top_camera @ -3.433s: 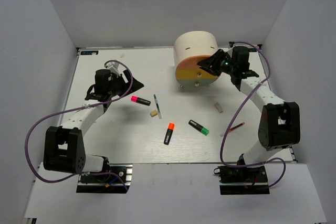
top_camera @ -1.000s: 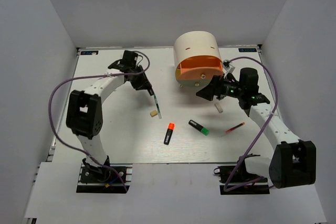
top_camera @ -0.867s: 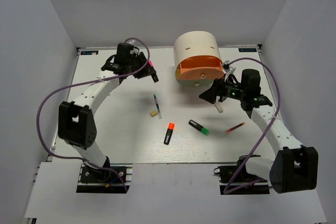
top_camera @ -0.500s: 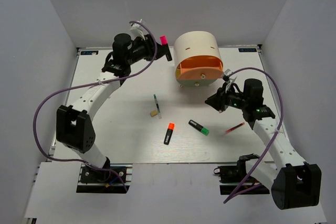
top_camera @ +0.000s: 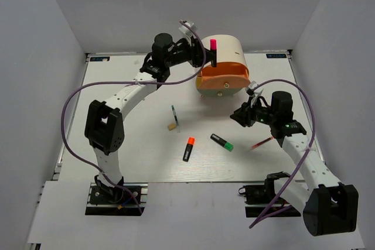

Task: Sort the stationery into containers
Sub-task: Place the stationery in the drawer.

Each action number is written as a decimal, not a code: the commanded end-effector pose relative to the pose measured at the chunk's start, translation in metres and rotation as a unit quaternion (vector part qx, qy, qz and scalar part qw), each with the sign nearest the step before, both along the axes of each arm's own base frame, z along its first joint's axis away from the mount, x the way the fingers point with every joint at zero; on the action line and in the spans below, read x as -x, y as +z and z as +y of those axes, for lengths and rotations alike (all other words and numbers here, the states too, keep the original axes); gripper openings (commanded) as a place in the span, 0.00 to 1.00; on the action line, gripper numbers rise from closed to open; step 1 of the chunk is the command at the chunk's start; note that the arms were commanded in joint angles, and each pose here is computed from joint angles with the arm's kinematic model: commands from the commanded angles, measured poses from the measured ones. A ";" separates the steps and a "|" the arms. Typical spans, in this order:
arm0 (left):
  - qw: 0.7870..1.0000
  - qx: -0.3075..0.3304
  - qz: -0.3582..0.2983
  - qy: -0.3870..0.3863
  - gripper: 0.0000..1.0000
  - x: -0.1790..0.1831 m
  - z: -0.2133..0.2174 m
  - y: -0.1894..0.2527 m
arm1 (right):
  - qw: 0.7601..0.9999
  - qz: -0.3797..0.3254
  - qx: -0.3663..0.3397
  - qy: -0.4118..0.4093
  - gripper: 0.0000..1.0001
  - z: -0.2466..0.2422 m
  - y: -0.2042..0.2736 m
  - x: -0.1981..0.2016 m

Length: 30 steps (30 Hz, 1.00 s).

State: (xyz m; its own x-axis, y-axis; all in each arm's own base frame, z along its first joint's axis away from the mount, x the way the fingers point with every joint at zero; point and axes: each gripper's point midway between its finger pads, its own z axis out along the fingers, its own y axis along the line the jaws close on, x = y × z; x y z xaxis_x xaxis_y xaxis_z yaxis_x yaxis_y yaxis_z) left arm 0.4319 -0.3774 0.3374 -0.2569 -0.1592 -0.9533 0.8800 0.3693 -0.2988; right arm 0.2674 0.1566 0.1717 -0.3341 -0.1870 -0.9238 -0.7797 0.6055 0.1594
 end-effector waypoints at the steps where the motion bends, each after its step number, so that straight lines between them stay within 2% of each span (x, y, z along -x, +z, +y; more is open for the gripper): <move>1: 0.998 -0.010 -0.048 -0.025 0.33 0.015 -0.013 0.017 | 1.000 -0.020 0.009 -0.002 0.39 -0.003 0.000 -0.001; 9: 0.996 -0.065 -0.059 -0.005 0.44 0.011 -0.033 -0.008 | 1.000 -0.025 0.011 -0.009 0.54 -0.005 -0.001 -0.004; 21: 0.987 -0.129 -0.087 0.026 0.67 0.004 -0.044 -0.025 | 1.000 -0.025 0.015 -0.011 0.60 -0.005 -0.006 -0.003; 27: 0.987 -0.092 -0.124 0.047 0.71 0.013 -0.037 0.035 | 0.999 -0.031 0.026 -0.003 0.61 -0.006 -0.012 -0.003; 29: 0.990 -0.063 -0.114 0.060 0.78 0.021 -0.026 0.063 | 0.999 -0.033 0.036 0.017 0.53 -0.004 -0.018 0.002; 30: 0.992 -0.054 -0.099 0.064 0.81 0.022 -0.019 0.067 | 0.995 -0.054 0.066 0.044 0.51 -0.005 -0.030 0.001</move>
State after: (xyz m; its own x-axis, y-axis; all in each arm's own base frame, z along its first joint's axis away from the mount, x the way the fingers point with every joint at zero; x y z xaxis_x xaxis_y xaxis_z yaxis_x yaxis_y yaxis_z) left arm 0.4295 -0.4202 0.3126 -0.1250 0.0638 -0.9901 0.8735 0.4804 -0.0793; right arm 0.2668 0.1503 0.1540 -0.3043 -0.2436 -0.9209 -0.7854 0.6113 0.0978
